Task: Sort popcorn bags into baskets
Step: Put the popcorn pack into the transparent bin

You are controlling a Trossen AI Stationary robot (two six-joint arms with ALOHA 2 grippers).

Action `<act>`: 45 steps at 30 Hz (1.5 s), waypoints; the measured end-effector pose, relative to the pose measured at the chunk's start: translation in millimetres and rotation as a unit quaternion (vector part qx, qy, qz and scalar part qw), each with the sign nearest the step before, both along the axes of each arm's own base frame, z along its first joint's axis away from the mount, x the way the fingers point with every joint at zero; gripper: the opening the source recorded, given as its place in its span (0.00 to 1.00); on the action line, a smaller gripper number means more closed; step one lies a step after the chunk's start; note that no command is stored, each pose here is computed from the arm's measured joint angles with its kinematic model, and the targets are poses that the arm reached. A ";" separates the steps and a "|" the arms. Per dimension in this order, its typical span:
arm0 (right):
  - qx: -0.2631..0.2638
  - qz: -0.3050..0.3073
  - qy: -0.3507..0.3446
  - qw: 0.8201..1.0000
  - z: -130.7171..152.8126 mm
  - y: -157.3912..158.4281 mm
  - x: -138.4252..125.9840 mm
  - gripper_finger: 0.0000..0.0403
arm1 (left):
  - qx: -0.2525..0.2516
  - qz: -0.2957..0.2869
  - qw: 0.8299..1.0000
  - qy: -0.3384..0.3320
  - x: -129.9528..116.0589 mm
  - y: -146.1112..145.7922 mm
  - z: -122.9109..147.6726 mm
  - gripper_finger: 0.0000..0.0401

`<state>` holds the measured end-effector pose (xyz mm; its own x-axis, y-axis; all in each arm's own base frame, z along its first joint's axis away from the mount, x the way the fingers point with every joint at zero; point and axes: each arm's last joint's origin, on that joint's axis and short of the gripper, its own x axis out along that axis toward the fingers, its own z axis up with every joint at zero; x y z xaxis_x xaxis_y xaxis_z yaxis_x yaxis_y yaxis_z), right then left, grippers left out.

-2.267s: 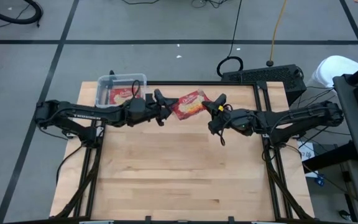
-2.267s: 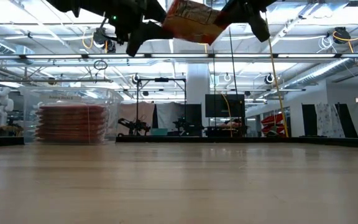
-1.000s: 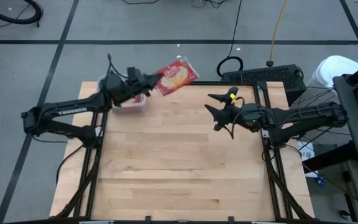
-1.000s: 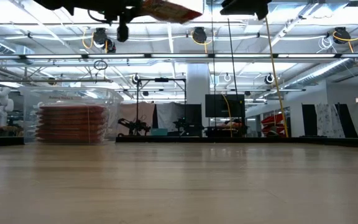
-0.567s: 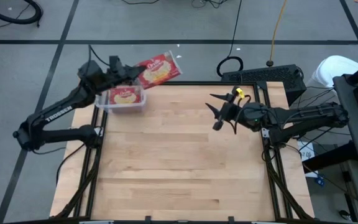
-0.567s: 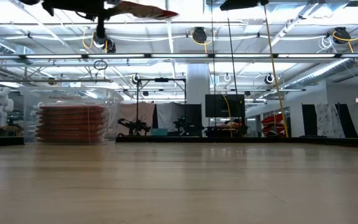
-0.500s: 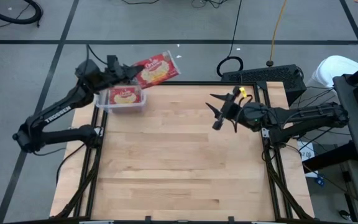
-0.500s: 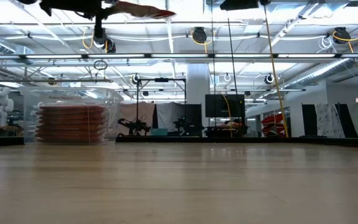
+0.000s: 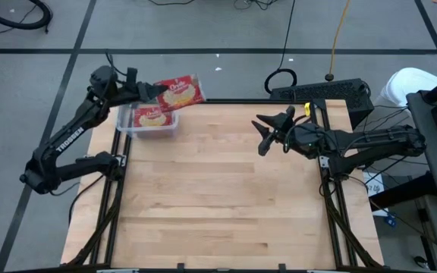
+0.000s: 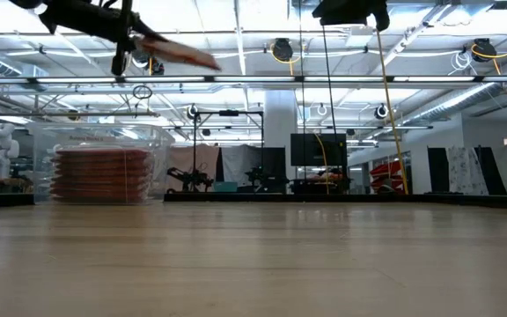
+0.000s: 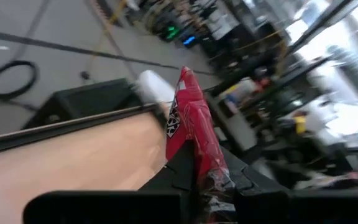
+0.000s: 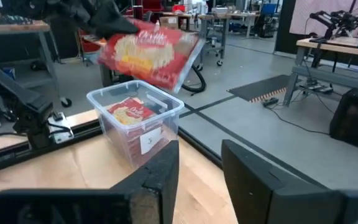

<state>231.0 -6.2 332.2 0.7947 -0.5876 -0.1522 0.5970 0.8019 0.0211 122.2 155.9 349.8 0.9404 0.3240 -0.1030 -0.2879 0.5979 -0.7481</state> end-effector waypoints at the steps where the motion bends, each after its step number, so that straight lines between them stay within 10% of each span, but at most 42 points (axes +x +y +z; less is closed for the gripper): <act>1: 0.001 -0.001 -0.001 1.000 0.0 -0.1 0.0 0.28 | 0.002 0.005 1.000 0.011 -2.4 0.7 -2.0 0.07; 17: 0.082 -0.004 -0.016 0.997 -7.9 6.4 -1.9 0.25 | -0.008 0.058 0.987 0.148 -38.2 10.5 -29.0 0.08; 28: 0.090 0.009 -0.010 0.996 -9.9 13.6 -2.5 0.25 | 0.031 0.048 0.959 0.278 -64.5 -14.5 13.6 0.08; 45: 0.106 0.009 0.003 0.994 -14.4 15.6 -3.6 0.25 | -0.055 0.030 0.946 0.317 -63.6 2.8 -42.9 0.09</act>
